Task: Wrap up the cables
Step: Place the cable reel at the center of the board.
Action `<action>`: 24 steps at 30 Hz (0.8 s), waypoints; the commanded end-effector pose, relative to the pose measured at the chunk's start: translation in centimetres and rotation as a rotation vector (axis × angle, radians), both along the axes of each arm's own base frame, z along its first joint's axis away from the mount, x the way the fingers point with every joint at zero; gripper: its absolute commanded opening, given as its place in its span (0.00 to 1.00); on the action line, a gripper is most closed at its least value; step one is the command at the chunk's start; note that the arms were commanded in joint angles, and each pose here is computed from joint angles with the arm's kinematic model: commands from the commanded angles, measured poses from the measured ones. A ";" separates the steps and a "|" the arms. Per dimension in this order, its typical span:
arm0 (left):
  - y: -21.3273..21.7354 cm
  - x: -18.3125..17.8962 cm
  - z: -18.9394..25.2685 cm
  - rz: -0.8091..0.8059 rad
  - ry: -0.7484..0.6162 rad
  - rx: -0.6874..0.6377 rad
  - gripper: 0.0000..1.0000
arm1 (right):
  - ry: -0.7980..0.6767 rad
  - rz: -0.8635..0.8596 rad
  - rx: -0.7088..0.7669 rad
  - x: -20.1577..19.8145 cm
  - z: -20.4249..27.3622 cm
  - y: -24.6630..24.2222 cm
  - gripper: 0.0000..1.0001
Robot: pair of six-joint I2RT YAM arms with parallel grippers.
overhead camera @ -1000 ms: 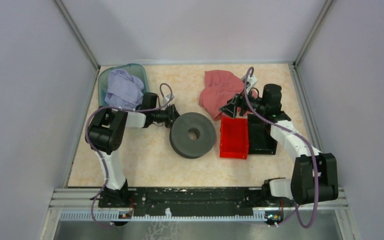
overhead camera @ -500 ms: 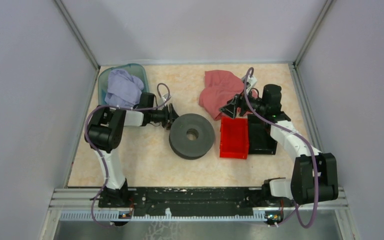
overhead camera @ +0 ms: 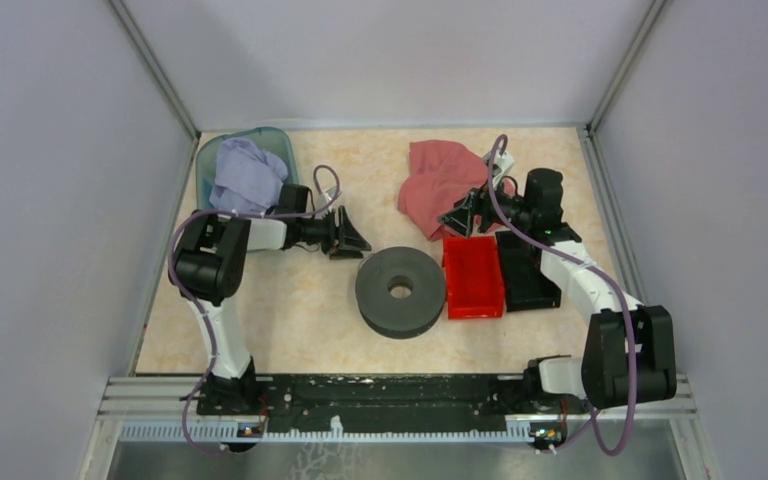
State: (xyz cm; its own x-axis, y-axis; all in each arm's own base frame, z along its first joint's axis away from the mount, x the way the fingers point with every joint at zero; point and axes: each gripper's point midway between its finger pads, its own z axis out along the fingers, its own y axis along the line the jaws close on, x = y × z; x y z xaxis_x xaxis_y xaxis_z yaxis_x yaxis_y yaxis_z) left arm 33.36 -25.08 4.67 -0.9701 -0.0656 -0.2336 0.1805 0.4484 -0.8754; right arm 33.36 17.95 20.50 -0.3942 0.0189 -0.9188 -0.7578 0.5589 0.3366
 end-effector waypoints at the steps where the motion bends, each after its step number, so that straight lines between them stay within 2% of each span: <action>1: 0.7 1.2 1.1 0.011 -0.085 0.044 0.62 | -0.055 0.008 0.007 0.4 0.9 0.0 0.70; 14: 1.8 3.5 6.6 0.052 -0.305 0.140 0.75 | -0.082 -0.032 -0.022 0.7 1.5 -0.6 0.71; 24: 4.1 1.9 7.2 0.023 -0.437 0.280 0.67 | -0.086 -0.038 -0.033 0.8 1.3 -0.7 0.71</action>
State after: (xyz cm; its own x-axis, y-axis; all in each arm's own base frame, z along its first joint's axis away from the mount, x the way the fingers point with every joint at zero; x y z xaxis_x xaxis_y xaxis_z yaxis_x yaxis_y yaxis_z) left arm 36.04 -22.56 11.26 -0.8346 -0.0293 -0.5500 0.4199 0.6125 -0.6697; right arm 33.78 17.50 20.02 -0.3892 0.0050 -0.9211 -0.7423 0.5904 0.3169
